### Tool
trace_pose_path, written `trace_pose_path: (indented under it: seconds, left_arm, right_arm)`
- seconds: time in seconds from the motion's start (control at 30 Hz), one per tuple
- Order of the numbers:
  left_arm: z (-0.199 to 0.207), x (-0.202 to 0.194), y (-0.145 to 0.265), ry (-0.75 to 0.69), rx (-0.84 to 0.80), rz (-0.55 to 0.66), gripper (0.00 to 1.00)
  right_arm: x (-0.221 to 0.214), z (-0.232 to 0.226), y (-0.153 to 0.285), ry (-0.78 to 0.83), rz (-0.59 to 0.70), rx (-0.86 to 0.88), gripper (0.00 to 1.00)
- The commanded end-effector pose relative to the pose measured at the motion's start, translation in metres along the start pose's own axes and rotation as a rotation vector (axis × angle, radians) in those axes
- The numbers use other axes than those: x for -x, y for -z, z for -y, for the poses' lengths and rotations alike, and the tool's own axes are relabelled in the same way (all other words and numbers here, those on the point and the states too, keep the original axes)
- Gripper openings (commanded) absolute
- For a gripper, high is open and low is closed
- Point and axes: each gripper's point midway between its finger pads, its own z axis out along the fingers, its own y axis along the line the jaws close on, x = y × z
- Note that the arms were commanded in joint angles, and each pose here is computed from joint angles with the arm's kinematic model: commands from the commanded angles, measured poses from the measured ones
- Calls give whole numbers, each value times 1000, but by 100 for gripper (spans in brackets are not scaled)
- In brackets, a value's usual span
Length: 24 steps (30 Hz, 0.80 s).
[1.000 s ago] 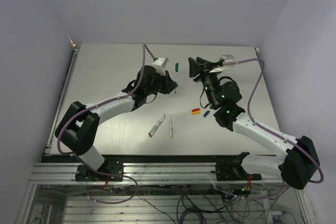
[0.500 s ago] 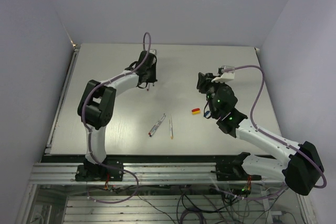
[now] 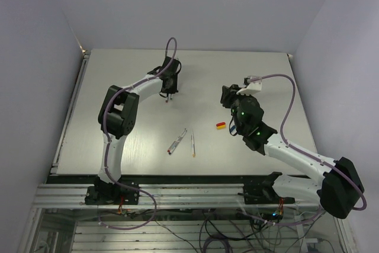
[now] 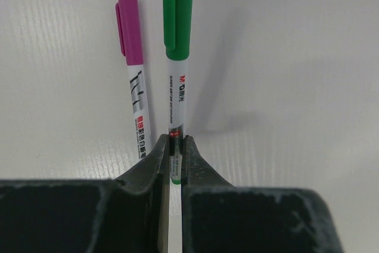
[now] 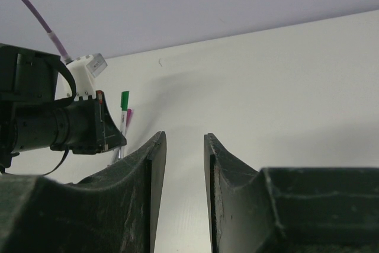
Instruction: Insert the pens into the pen caps
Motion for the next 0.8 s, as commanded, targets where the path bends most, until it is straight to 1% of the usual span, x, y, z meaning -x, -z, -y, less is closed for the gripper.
trace_pose_path:
  seconds: [0.0,0.23,0.53,0.77]
  left_arm:
    - [-6,-6,-5,-8,37,-37,10]
    - [-6,-18,-8,-4,37,-74,21]
    - [-1,-23,-9,3,4,-89,26]
    - [3,-18,-5,10,-16,-76,39]
  right_arm:
    - [-9,0,0,-14,-17,1,31]
    - [-10,-3,-2,-19,-19,6,30]
    - [-10,-6,-4,-22,-19,13,30]
    - [-11,-8,-6,-23,-23,20,29]
